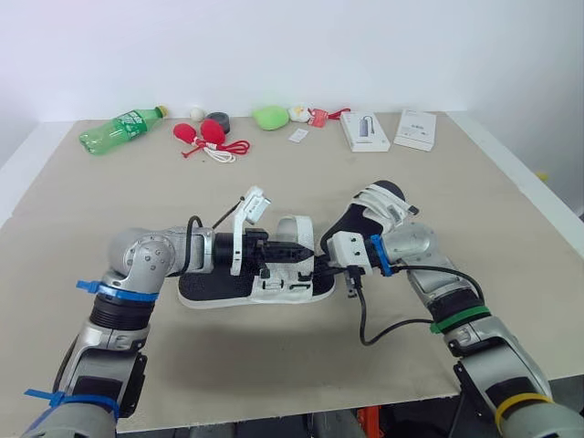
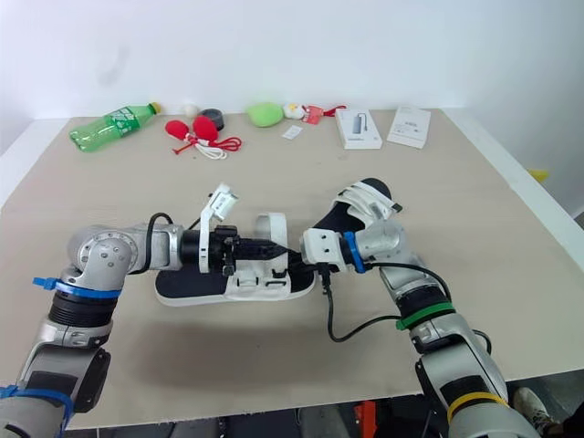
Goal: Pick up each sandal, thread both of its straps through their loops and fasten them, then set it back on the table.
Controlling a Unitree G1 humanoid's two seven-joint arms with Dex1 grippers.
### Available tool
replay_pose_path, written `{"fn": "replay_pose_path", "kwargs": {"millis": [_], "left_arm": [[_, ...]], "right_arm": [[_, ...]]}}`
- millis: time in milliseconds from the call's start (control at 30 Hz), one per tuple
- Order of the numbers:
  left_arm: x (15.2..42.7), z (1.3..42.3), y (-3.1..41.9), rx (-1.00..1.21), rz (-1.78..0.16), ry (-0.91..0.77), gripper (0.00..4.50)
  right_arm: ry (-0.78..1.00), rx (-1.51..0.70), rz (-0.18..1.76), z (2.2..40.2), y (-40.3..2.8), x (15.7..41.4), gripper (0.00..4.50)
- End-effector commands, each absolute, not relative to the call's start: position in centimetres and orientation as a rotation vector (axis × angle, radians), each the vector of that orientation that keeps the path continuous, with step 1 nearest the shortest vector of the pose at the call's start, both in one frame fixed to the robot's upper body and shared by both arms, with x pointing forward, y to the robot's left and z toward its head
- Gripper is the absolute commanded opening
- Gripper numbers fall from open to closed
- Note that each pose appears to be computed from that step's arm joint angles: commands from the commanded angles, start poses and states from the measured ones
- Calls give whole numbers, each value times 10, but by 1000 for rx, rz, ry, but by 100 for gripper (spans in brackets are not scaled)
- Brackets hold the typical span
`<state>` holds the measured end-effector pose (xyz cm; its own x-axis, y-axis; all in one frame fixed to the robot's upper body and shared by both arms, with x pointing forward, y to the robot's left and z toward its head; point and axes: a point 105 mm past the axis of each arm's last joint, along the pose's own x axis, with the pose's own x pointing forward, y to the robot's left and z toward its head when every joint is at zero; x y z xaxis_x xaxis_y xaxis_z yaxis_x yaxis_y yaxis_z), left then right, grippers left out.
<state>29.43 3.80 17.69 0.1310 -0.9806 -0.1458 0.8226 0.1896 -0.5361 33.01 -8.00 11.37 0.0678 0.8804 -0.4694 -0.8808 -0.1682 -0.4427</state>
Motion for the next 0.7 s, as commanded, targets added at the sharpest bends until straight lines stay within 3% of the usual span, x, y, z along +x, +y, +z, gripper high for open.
{"fn": "replay_pose_path", "kwargs": {"millis": [33,467,700], "left_arm": [[290,178,34,-319,-1374,547,4],[310,191,40,-343,-1305,482,4],[297,173,37,-305,-1335,543,4]], "right_arm": [[141,-794,1552,87,-93,327,0],[133,-795,1555,87,-92,326,0],[138,-796,1557,86,-93,324,0]]}}
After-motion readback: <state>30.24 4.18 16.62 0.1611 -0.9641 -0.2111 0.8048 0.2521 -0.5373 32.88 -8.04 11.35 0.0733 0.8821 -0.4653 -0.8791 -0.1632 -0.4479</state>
